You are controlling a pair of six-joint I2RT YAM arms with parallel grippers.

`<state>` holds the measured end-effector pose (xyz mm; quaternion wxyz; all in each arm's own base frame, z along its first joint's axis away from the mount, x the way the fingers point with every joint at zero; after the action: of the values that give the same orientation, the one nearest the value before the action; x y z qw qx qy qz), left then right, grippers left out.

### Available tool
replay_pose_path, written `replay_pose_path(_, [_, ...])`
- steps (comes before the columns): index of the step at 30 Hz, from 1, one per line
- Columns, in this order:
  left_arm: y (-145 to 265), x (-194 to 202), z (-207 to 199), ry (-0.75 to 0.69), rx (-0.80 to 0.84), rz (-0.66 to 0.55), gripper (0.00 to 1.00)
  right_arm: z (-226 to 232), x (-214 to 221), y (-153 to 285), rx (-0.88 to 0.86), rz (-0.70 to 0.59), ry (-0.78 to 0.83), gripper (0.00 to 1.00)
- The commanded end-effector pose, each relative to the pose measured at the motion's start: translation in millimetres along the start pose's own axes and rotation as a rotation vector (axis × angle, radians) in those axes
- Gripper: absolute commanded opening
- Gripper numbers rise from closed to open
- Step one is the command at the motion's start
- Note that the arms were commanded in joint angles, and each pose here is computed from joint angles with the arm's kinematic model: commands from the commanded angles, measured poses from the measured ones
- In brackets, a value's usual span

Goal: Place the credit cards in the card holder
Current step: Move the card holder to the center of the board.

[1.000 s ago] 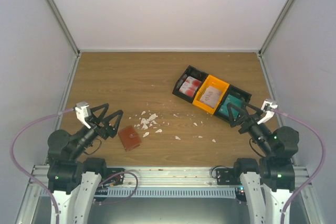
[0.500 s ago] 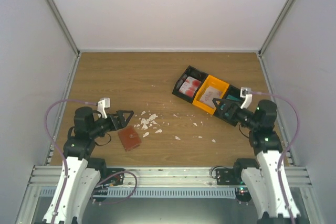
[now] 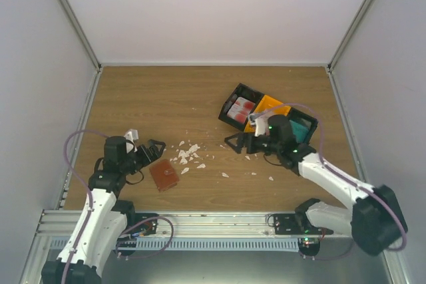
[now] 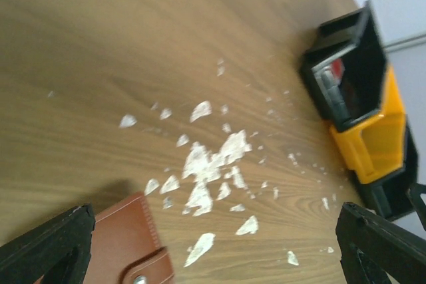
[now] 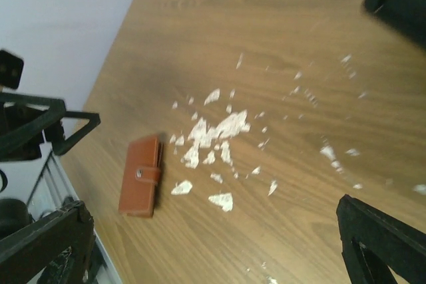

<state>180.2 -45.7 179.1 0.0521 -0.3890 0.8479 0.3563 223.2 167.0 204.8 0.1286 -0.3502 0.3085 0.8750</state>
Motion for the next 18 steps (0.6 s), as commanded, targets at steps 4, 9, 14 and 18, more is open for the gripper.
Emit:
replay_pose_path(4, [-18.7,1.1,26.3,0.109,-0.098,-0.031,0.99,33.1,12.5,-60.1,-0.019,0.103,0.086,0.99])
replay_pose_path(9, [-25.6,11.1,44.2,0.159,-0.211,0.031,0.94,41.3,28.3,-100.8,-0.029,0.242,0.044,0.84])
replay_pose_path(14, [-25.7,24.9,62.3,0.289,-0.324,0.055,0.81,49.0,37.0,-132.5,-0.054,0.324,0.022,0.70])
replay_pose_path(18, [-24.6,32.6,65.2,0.317,-0.394,0.087,0.75,48.1,44.3,-144.8,-0.062,0.359,-0.010,0.67])
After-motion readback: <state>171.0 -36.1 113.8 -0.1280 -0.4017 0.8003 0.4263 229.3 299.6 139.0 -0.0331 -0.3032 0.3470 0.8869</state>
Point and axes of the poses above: each gripper's point midway between its finger pads, its own y axis back along the fingers, its own z axis along the line the jaws close on, x = y × z, the point moved 8 cm from there along y, back along the fingers, and after that the axes turned 7 degrees about y, right-handed, at the moved point
